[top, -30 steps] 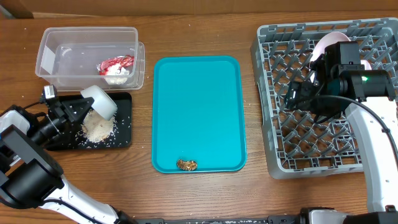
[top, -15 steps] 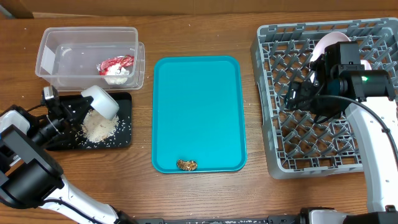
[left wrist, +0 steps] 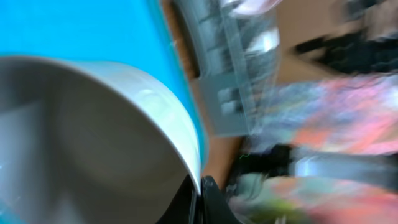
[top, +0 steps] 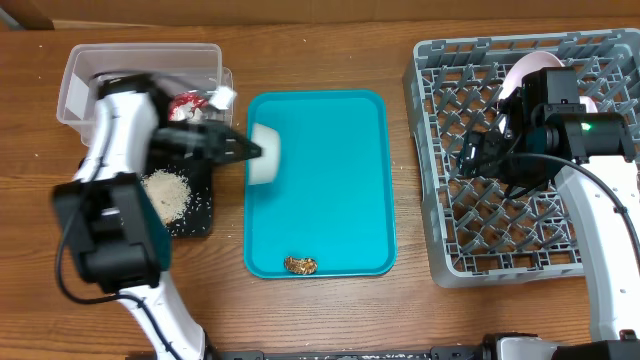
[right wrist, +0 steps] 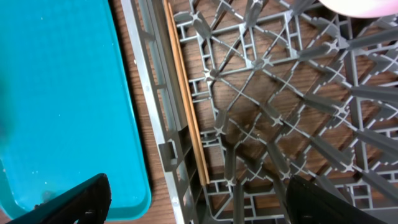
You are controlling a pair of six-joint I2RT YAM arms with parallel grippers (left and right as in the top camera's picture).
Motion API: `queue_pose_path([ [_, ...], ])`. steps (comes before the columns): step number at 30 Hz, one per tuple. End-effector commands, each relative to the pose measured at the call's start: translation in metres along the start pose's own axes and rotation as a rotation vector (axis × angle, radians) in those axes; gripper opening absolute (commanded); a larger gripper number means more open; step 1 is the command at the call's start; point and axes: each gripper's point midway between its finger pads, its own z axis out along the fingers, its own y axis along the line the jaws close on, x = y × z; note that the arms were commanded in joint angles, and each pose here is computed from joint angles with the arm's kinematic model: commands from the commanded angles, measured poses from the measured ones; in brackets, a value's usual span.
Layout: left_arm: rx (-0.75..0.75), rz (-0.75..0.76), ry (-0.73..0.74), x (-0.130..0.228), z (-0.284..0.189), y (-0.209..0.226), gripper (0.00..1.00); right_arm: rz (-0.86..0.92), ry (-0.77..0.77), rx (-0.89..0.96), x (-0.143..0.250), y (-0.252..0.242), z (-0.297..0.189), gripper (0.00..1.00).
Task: Sort waste into correct bins and load items into the dishwasher
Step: 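Set the empty white bowl back on the teal tray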
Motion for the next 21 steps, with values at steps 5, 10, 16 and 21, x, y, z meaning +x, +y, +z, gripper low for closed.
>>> queue_pose_path([
  [5, -0.634, 0.017, 0.254, 0.0, 0.08, 0.03, 0.04, -0.003, -0.002, -0.002, -0.001, 0.0, 0.001, 0.91],
  [10, -0.868, 0.213, 0.273, -0.006, 0.131, 0.02, 0.04, -0.003, -0.008, -0.003, -0.002, 0.0, 0.001, 0.91],
  [16, -1.013, 0.263, 0.255, -0.005, 0.143, 0.015, 0.33, -0.003, -0.008, -0.003, -0.002, 0.0, 0.001, 0.92],
  [21, -1.127, 0.11, 0.169, -0.014, 0.098, 0.016, 0.67, -0.003, -0.008, -0.003, -0.002, 0.0, 0.001, 0.92],
])
